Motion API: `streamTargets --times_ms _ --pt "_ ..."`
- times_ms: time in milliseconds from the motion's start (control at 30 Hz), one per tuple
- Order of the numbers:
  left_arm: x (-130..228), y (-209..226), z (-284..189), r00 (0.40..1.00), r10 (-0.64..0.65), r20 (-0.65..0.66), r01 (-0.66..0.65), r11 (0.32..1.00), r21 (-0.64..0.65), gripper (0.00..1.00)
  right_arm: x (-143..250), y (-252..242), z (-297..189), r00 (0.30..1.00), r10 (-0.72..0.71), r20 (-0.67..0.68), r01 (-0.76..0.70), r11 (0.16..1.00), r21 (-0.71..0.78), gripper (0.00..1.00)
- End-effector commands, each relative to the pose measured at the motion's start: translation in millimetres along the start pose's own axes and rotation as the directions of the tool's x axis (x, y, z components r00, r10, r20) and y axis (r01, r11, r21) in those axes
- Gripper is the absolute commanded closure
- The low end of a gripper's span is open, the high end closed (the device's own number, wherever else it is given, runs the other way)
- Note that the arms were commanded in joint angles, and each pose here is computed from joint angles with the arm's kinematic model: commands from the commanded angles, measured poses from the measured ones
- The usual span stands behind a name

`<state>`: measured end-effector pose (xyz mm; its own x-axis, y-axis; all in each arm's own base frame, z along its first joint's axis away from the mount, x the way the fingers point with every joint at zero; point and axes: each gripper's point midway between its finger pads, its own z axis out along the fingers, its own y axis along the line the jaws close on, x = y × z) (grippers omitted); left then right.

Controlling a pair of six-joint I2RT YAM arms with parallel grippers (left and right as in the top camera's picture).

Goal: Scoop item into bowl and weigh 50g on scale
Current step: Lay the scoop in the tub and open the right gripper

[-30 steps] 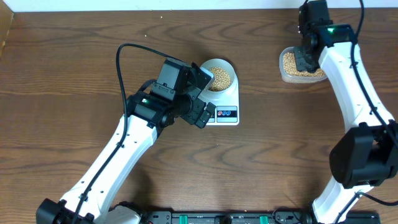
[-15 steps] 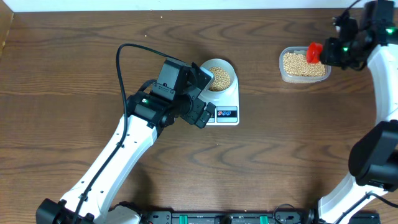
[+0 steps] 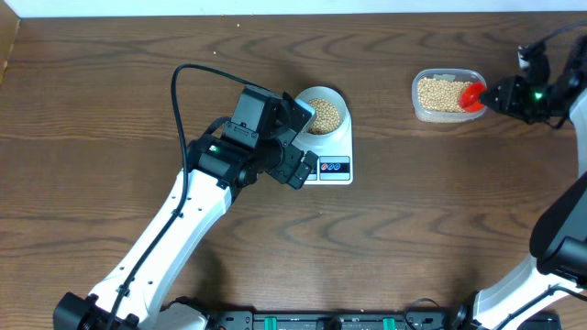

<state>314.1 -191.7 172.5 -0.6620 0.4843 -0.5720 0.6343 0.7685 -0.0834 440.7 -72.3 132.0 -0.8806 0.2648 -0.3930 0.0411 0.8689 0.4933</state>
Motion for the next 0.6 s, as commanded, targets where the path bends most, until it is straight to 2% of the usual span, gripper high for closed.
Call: streamTargets --times_ms 0,100,300,400,567 --pt "2.0 0.9 2.2 1.000 0.011 -0.010 -0.011 1.000 0.004 0.02 7.2 -1.0 4.0 1.000 0.017 -0.008 -0.017 0.998 -0.054 0.56" --pt "2.0 0.9 2.2 1.000 0.011 -0.010 -0.011 1.000 0.004 0.02 12.7 -3.7 7.1 0.999 0.029 -0.019 -0.030 0.998 -0.054 0.51" --pt "2.0 0.9 2.2 1.000 0.011 -0.010 -0.011 1.000 0.004 0.02 5.2 -3.9 8.4 0.994 0.108 0.006 -0.107 0.993 -0.054 0.49" --pt "2.0 0.9 2.2 1.000 0.011 -0.010 -0.011 1.000 0.004 0.02 3.9 -1.2 12.6 0.989 0.150 0.010 -0.149 0.987 -0.057 0.42" --pt "2.0 0.9 2.2 1.000 0.011 -0.010 -0.011 1.000 0.004 0.02 10.0 1.0 18.7 0.987 0.158 -0.008 -0.158 0.986 -0.059 0.40"
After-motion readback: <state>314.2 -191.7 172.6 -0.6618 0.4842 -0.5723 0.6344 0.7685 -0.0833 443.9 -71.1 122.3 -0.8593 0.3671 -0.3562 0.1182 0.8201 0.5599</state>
